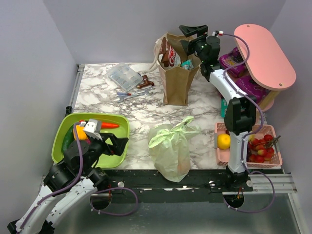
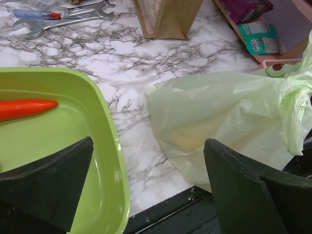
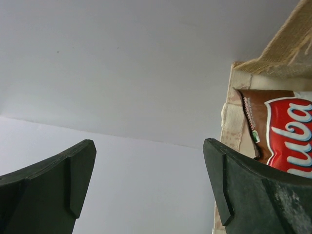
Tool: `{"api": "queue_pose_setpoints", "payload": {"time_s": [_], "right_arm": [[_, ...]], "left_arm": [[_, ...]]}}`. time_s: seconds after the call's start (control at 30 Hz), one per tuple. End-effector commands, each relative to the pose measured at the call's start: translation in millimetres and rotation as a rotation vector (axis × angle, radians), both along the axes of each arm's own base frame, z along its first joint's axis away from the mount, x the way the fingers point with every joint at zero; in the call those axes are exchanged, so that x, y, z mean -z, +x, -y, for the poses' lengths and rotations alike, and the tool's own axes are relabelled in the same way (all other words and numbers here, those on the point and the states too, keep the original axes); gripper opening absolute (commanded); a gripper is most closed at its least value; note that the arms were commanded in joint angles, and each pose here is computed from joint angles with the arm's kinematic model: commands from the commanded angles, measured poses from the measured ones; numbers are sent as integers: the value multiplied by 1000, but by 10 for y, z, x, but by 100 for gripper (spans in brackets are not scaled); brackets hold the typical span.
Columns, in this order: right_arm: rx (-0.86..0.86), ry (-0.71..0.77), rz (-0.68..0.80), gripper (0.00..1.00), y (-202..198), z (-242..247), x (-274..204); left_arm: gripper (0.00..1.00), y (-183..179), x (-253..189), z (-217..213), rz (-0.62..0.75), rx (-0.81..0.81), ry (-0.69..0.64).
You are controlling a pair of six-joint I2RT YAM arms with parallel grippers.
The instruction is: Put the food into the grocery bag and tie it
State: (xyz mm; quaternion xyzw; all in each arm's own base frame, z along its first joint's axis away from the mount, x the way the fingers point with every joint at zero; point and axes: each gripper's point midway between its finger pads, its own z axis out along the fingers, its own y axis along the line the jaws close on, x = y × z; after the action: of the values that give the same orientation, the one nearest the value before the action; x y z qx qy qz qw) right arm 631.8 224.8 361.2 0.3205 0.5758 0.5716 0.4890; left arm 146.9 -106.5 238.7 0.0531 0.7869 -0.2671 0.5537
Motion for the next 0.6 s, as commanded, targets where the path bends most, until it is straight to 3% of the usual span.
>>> {"api": "queue_pose_setpoints", "payload": {"time_s": [0.0, 0.27, 0.57], "right_arm": [[-67, -106, 125, 100, -396, -27, -467], [-128, -396, 162, 100, -1053, -40, -444], [-141, -636, 207, 100, -1769, 162, -440]], "left_arm": [[99, 27, -5, -25, 7, -18, 4], [99, -18, -46, 60, -7, 38, 12], [99, -82, -518, 134, 49, 112, 3]]}}
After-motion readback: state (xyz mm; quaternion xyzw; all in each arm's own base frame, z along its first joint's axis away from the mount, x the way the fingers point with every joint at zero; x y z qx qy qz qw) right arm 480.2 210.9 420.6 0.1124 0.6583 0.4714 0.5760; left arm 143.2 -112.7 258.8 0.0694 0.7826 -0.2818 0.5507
